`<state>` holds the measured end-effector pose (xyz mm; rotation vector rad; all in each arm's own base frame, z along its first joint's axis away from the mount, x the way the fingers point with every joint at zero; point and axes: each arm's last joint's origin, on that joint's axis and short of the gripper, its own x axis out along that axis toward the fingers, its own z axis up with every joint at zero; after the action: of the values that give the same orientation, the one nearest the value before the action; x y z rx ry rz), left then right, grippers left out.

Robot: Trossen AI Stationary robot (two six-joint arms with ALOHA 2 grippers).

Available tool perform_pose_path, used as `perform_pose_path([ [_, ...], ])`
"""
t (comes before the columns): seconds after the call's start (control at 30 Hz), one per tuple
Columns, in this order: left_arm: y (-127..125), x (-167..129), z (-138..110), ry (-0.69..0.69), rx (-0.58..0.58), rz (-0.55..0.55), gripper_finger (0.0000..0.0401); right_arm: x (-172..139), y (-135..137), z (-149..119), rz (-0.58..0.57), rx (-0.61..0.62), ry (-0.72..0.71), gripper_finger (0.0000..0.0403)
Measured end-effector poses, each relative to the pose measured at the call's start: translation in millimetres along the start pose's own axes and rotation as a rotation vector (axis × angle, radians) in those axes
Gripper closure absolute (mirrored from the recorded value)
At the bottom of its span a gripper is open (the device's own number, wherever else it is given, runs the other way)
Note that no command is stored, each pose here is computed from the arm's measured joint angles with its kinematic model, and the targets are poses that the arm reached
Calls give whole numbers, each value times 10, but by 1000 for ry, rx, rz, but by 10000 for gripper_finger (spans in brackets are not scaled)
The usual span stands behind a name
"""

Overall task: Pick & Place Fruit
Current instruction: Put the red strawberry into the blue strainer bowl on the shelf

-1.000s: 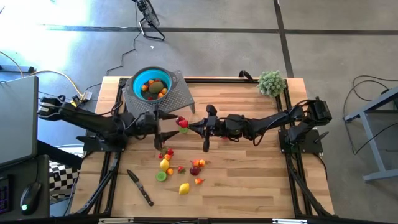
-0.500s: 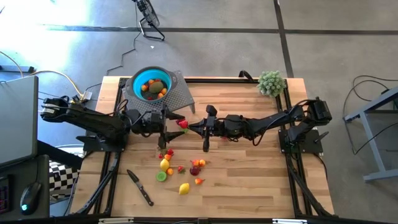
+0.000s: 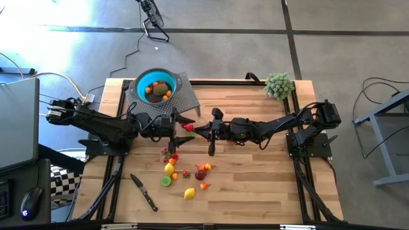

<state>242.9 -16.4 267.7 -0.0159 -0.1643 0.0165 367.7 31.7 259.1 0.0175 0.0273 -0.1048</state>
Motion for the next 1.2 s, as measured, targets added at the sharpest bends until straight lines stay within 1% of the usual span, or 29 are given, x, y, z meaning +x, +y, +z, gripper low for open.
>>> perform_pose_path([
  [0.13, 0, 0, 0, 0, 4, 0, 89, 0, 0, -6, 0, 0, 6, 398],
  [0.2, 0, 0, 0, 0, 26, 0, 89, 2, -13, -12, -4, 8, 13, 398],
  [0.3, 0, 0, 1, -1, 53, 0, 89, 8, -44, -29, -12, 37, 31, 398],
  [0.47, 0, 0, 0, 0, 56, 1, 89, 18, -104, -40, -30, 71, 42, 398],
  [0.9, 1, -1, -8, 9, 58, 3, 90, 20, -118, -43, -28, 55, 45, 398],
  [1.0, 1, -1, -8, 9, 58, 3, 102, 20, -118, -42, -28, 54, 45, 398],
  [1.2, 1, -1, -12, 13, 59, 3, 153, 20, -118, -41, -27, 53, 45, 398],
])
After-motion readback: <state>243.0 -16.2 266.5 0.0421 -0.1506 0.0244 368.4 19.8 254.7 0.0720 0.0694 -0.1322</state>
